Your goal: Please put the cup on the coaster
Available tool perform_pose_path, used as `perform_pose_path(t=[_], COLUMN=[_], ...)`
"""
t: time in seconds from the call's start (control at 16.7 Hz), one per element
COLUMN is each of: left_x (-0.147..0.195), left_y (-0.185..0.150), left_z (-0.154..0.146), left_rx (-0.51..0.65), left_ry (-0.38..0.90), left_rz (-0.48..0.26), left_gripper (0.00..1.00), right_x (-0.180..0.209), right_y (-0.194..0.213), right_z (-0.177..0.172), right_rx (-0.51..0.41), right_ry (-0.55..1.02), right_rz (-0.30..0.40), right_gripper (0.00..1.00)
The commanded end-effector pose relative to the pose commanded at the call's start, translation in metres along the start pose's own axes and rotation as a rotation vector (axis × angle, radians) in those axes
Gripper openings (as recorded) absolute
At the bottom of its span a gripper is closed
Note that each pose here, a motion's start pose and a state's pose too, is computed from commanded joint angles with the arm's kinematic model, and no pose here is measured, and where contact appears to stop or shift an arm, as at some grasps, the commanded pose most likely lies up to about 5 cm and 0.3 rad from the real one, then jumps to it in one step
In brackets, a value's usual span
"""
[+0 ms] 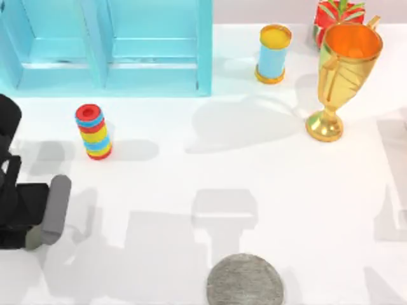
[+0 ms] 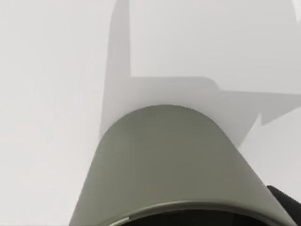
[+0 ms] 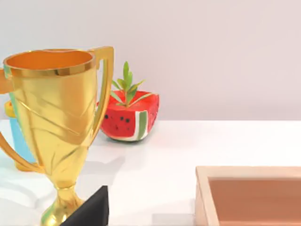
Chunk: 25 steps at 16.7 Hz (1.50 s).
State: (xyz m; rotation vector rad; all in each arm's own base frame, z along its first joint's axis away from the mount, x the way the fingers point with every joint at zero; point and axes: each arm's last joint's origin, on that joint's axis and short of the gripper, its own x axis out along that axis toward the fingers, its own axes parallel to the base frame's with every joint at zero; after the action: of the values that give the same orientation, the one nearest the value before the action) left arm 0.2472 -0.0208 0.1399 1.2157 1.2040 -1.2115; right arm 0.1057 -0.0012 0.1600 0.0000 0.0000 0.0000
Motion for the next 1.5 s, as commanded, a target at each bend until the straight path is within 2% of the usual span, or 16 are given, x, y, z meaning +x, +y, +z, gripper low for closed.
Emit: perform_pose_path(t=[0.24,0.54,0.72,0.96,1.26,1.5], left_x=[-0.007,-0.015,-0.017,-0.021,-0.034,-0.053], left_y=[0.016,0.037,0.040,0.030,-0.001,-0.030], left_z=[0.024,0.081,0.125,0.190,0.265,0.306], left_rx=[-0.093,-0.324,-0.516,-0.827,-1.216,-1.437], left_ry=[0.000,0.013,0.037,0.078,0.082,0.029], left_rz=[-0.005,-0.037,-0.062,-0.074,-0.049,-0.035], left_gripper=[0.00,0.00,0.00,0.00,0.00,0.00], right_x=[0.000,0.000,0.000,0.000,0.000,0.000], right_y=[0.000,0.000,0.000,0.000,0.000,0.000], right_z=[0.000,0.000,0.000,0.000,0.000,0.000], right_rx=[0.000,0.000,0.000,0.000,0.000,0.000], right_ry=[0.000,0.000,0.000,0.000,0.000,0.000], right_rz=[0.000,0.000,0.000,0.000,0.000,0.000], right_gripper=[1.00,1.00,1.00,1.00,1.00,1.00])
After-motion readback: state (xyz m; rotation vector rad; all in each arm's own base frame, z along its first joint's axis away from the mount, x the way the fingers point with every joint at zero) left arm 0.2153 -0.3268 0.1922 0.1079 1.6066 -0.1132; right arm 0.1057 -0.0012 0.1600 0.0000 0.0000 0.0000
